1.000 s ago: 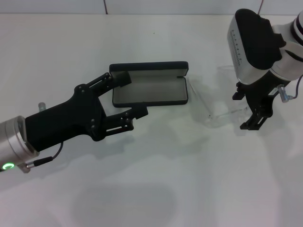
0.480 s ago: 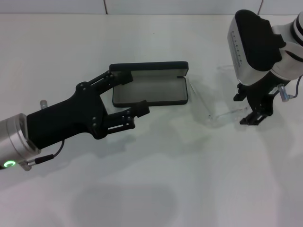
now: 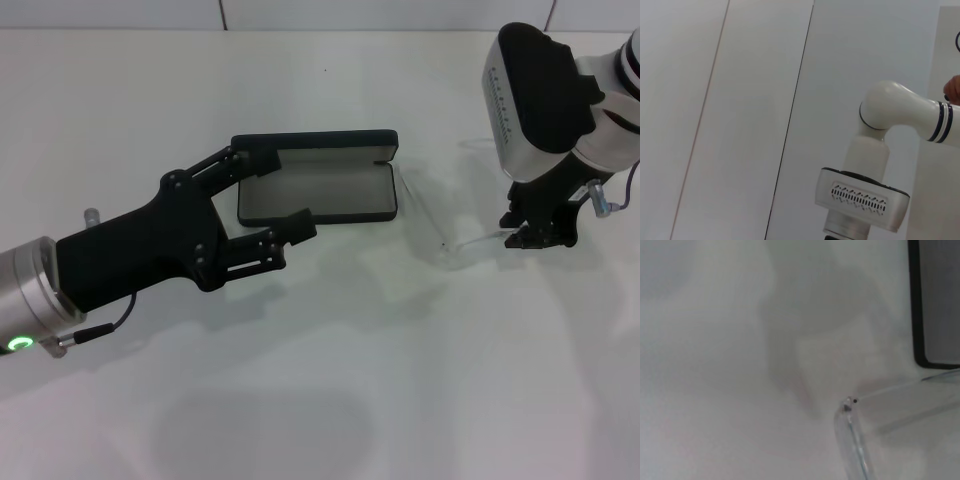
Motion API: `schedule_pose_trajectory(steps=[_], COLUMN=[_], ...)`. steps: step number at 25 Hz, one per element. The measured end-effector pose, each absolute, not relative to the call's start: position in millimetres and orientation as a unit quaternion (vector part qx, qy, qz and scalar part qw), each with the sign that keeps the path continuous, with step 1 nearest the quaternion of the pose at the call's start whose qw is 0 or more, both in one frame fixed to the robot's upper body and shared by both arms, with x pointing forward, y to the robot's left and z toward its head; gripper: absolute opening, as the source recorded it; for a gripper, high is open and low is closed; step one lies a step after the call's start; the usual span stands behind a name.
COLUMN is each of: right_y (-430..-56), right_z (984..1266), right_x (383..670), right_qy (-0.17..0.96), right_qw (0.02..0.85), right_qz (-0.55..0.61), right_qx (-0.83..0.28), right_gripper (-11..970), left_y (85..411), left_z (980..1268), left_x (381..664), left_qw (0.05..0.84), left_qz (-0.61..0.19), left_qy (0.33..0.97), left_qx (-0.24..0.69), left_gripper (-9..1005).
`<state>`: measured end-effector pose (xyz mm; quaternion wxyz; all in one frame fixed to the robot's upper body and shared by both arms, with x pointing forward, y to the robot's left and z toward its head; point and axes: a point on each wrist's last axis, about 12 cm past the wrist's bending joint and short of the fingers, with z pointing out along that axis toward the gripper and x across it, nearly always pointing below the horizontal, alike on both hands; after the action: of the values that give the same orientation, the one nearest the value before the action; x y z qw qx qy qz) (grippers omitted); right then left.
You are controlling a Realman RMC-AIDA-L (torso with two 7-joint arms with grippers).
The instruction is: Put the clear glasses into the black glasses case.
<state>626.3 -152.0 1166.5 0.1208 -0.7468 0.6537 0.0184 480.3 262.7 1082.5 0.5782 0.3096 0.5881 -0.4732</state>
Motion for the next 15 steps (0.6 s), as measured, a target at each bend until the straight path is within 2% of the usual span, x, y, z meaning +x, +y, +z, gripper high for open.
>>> schedule_pose_trajectory(steps=[6,11,15], right_y=[-158,-174,-191], right_z=[1172,1184,1196], right_x=[622,612,599], right_qy=[0.654,0.668,0.680], right_qw=[0.136,0.155,0.177], right_qz=[0.024,0.038,0.072], right_qx=[-0.744,-0.727,-0.708], right_gripper=[165,37,37], left_y=[263,264,267], left_z=[1083,1086,1088], left_x=[481,482,484], left_qw=[0.579,0.583,0.590], left_qz=[-0.474,-0.473,-0.469], left_qy=[0.588,0.585,0.582], left_qx=[0.307,0.308,0.304], left_gripper=[886,886,885])
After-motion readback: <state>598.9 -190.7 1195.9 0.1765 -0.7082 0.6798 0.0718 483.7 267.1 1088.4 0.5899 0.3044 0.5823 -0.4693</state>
